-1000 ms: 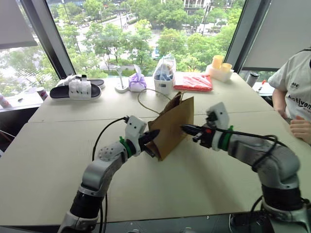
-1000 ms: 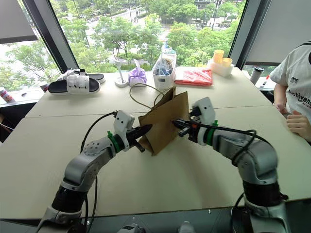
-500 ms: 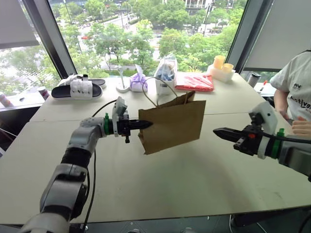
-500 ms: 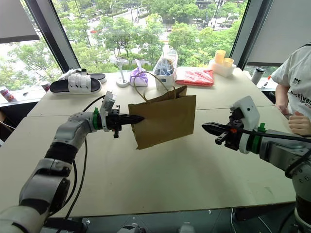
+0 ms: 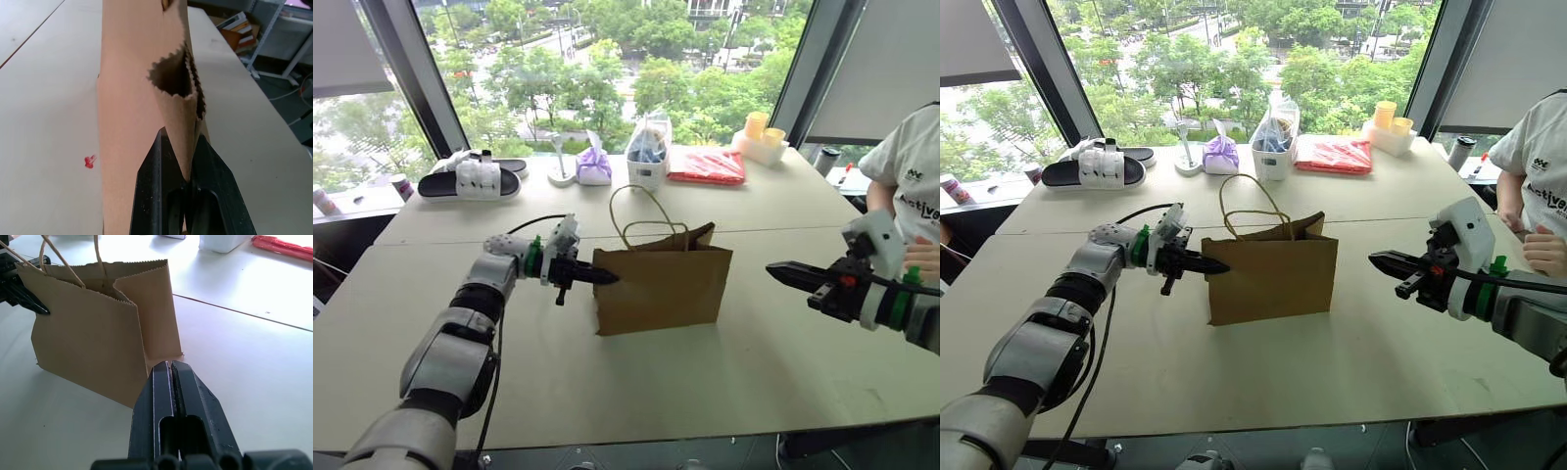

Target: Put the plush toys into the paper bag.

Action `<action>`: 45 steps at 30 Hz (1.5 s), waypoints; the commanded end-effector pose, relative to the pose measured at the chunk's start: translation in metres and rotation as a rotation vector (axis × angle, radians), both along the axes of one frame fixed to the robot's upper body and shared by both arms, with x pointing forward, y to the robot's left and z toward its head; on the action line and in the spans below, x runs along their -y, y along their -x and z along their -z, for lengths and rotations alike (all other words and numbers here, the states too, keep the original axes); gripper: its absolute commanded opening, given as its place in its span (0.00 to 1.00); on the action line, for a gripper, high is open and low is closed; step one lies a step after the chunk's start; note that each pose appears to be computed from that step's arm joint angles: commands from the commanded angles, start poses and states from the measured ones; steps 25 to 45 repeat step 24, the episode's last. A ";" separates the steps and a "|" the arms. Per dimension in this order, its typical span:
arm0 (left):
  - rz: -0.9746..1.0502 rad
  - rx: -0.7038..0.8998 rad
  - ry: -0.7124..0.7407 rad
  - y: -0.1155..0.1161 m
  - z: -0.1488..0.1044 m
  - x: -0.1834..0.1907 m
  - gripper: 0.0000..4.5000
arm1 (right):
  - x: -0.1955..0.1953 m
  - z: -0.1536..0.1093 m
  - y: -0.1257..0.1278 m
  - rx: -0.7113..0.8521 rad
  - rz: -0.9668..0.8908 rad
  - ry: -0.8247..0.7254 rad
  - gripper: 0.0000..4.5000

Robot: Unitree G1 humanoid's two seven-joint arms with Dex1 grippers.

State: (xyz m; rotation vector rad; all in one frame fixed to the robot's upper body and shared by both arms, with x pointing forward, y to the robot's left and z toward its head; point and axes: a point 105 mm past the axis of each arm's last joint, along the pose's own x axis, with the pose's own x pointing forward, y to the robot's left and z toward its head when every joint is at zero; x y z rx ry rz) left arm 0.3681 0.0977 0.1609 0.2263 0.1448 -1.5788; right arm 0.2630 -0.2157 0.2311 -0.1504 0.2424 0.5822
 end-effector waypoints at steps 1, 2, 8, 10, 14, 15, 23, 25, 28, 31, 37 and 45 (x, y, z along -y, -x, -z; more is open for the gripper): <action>-0.016 0.011 0.023 -0.003 -0.011 -0.004 0.29 | -0.007 -0.010 0.001 0.049 -0.022 0.019 0.00; -0.016 0.008 0.027 -0.002 -0.012 -0.005 0.39 | -0.009 -0.011 0.001 0.049 -0.033 0.012 0.00; -0.049 -0.010 0.027 0.005 -0.023 -0.025 0.98 | -0.016 -0.009 -0.004 0.036 -0.065 0.009 0.00; -0.072 0.005 0.017 0.011 -0.029 -0.037 0.98 | -0.016 -0.008 -0.006 0.025 -0.073 0.005 0.00; -0.133 0.029 0.011 0.032 -0.043 -0.060 0.98 | -0.016 -0.005 -0.008 0.012 -0.084 0.007 0.00; -0.146 0.021 0.007 0.037 -0.045 -0.064 0.98 | -0.015 -0.004 -0.009 0.009 -0.085 0.008 0.00; -0.281 -0.051 0.024 0.092 -0.060 -0.085 0.98 | -0.023 -0.001 0.006 -0.062 -0.207 0.016 0.00; -0.288 -0.054 0.024 0.096 -0.059 -0.085 0.98 | -0.025 0.000 0.008 -0.070 -0.229 0.012 0.00; -0.288 -0.054 0.024 0.096 -0.059 -0.085 0.98 | -0.025 0.000 0.008 -0.070 -0.229 0.012 0.00; -0.288 -0.054 0.024 0.096 -0.059 -0.085 0.98 | -0.025 0.000 0.008 -0.070 -0.229 0.012 0.00; -0.288 -0.054 0.024 0.096 -0.059 -0.085 0.98 | -0.025 0.000 0.008 -0.070 -0.229 0.012 0.00; -0.288 -0.054 0.024 0.096 -0.059 -0.085 0.98 | -0.025 0.000 0.008 -0.070 -0.229 0.012 0.00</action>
